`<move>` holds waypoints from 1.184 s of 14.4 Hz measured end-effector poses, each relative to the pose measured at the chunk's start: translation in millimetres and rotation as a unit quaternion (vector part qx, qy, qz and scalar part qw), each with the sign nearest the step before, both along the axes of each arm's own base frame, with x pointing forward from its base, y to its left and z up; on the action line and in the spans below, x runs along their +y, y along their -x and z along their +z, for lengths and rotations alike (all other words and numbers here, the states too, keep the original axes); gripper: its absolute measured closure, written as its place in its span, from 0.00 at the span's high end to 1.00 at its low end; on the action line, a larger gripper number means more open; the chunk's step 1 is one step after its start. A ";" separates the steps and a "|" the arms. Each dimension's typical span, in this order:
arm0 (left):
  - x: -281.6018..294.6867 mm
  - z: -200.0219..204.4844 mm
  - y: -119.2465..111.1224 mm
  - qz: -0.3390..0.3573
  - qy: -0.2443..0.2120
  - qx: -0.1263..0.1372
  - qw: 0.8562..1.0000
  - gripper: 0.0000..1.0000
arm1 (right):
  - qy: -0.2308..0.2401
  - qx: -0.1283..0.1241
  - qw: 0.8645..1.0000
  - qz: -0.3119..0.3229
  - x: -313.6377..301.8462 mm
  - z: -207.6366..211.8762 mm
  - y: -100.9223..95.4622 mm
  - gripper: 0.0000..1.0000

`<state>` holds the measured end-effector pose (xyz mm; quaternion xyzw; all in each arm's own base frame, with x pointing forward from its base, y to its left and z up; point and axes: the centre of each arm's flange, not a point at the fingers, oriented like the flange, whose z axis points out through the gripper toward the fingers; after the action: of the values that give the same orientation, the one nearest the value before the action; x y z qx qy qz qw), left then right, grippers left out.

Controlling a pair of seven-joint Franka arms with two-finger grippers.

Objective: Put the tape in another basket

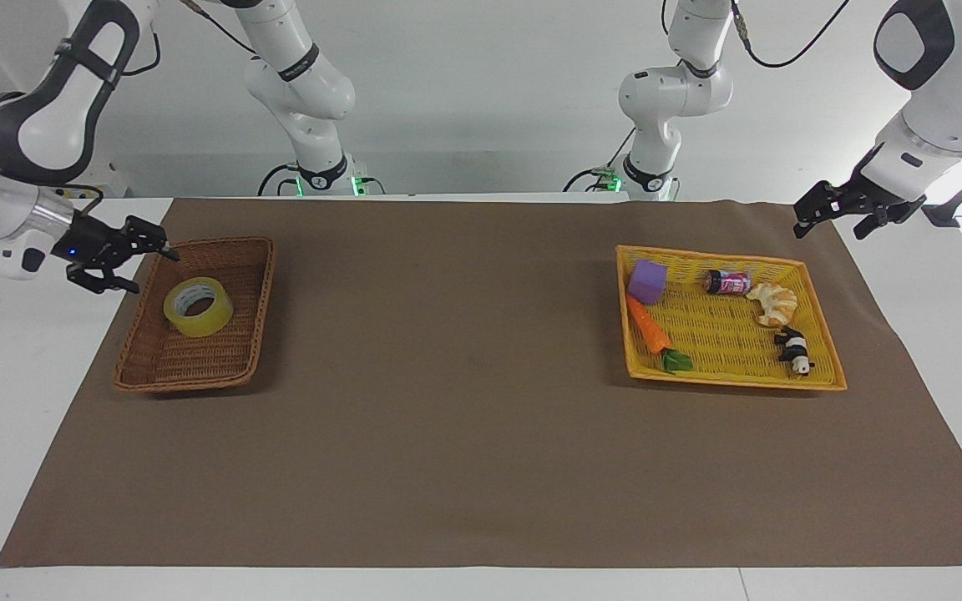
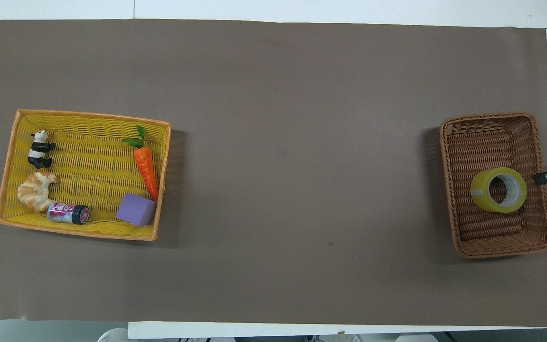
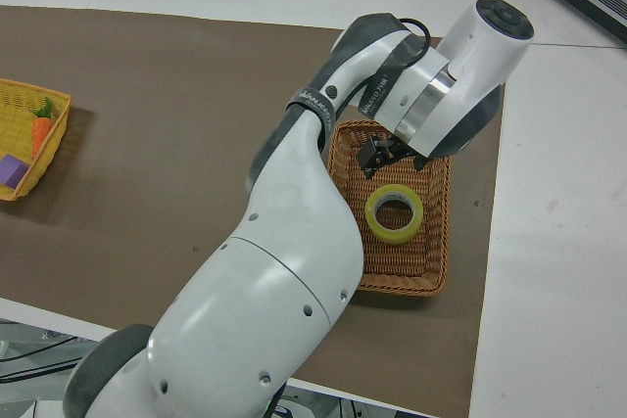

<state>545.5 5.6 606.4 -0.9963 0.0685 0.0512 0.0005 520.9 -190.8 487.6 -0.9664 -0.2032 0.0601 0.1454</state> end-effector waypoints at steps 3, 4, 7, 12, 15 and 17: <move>0.0 0.0 0.0 0.000 0.000 0.000 1.000 1.00 | 0.084 -0.007 0.995 -0.045 46.7 50.7 -1.2 1.00; 0.0 0.0 0.0 0.000 0.000 0.000 1.000 1.00 | 0.106 -0.011 0.993 -0.059 62.0 65.7 -0.4 1.00; 0.0 0.0 0.0 0.000 0.000 0.000 1.000 1.00 | 0.156 -0.016 0.983 -0.092 90.6 102.3 4.2 1.00; 0.0 0.0 0.0 0.000 0.000 0.000 1.000 1.00 | 0.185 -0.018 0.974 -0.134 129.4 135.2 -9.2 1.00; 0.0 0.0 0.0 0.000 0.000 0.000 1.000 1.00 | 0.188 0.000 0.969 -0.163 136.4 136.9 -18.1 1.00; 0.0 0.0 0.0 0.000 0.000 0.000 1.000 1.00 | 0.190 0.004 0.966 -0.173 135.1 141.2 -20.3 1.00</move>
<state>545.5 5.6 606.4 -0.9963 0.0684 0.0512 0.0005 541.2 -55.7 628.7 -0.9965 -0.0175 0.0756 -0.0318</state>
